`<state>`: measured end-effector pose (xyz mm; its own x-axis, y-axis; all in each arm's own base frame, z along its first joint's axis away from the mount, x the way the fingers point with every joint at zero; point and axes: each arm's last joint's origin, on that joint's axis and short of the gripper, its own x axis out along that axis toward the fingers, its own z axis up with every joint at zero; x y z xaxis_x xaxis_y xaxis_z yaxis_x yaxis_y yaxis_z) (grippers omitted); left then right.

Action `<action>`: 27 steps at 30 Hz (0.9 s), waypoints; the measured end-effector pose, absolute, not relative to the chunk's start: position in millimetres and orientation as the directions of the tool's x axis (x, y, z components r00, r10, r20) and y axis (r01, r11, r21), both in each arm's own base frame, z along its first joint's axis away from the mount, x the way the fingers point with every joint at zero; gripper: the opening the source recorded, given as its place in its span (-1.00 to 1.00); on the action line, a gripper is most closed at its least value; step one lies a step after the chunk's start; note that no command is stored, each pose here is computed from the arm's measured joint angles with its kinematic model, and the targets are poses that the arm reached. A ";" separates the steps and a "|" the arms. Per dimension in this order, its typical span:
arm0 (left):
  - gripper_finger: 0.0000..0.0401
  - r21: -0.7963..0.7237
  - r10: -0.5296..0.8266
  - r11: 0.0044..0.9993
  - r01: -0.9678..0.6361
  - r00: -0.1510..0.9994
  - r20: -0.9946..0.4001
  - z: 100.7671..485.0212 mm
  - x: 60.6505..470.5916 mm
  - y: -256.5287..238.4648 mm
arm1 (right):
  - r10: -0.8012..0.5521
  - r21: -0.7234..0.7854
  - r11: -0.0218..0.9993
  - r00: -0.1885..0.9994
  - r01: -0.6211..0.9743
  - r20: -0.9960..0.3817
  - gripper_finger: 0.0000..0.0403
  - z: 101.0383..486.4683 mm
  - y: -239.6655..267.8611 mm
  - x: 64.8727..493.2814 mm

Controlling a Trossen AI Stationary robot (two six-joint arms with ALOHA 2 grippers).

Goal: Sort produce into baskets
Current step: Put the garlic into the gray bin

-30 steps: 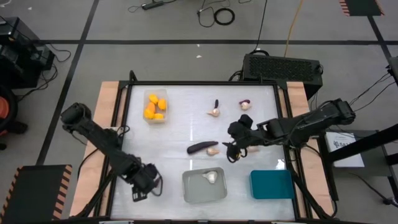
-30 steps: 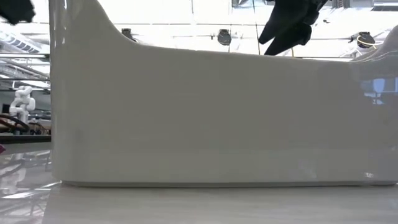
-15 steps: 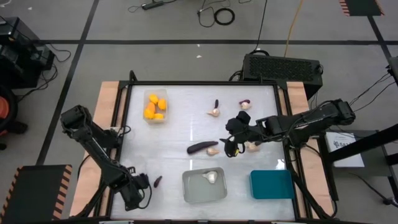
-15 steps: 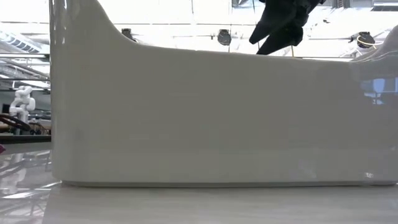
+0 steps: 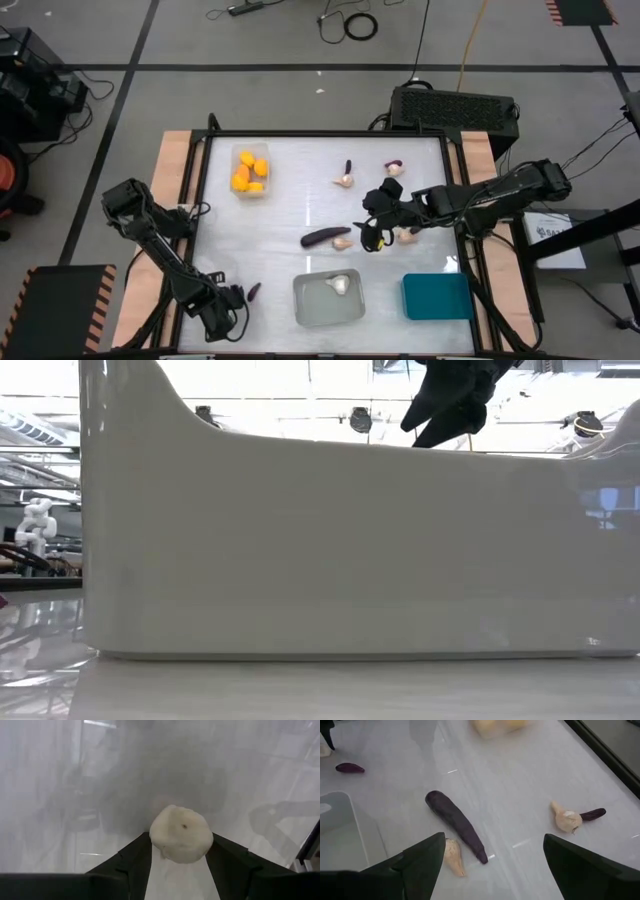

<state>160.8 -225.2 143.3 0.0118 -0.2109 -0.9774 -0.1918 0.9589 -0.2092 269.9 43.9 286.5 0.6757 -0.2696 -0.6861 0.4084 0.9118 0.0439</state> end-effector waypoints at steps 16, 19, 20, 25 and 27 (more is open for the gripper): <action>-0.55 -0.224 -0.215 0.960 -0.165 0.075 -0.974 144.9 164.9 -226.9 | -0.264 0.058 0.908 0.675 0.414 -0.689 0.63 286.3 43.6 270.0; -0.55 -0.241 -0.225 0.955 -0.172 0.106 -0.969 149.9 167.9 -224.1 | -0.245 0.078 0.909 0.676 0.410 -0.695 0.63 286.1 44.2 269.9; -0.55 -0.249 -0.228 0.954 -0.168 0.133 -0.964 152.9 170.6 -222.8 | -0.244 0.080 0.909 0.676 0.410 -0.695 0.63 286.1 44.5 269.9; -0.54 -0.259 -0.222 0.960 -0.104 0.275 -0.935 178.5 192.8 -210.3 | -0.227 0.129 0.892 0.678 0.433 -0.699 0.63 286.0 45.4 269.8; -0.54 -0.239 -0.202 0.969 -0.061 0.356 -0.912 192.2 207.0 -203.3 | -0.205 0.154 0.890 0.679 0.429 -0.705 0.63 285.9 46.0 269.9</action>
<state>207.0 -203.3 192.2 0.3558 -0.2023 -0.9124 -0.0611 0.9692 -0.2388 269.9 46.0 285.9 0.6791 -0.2050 -0.7049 0.4289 0.8900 0.1544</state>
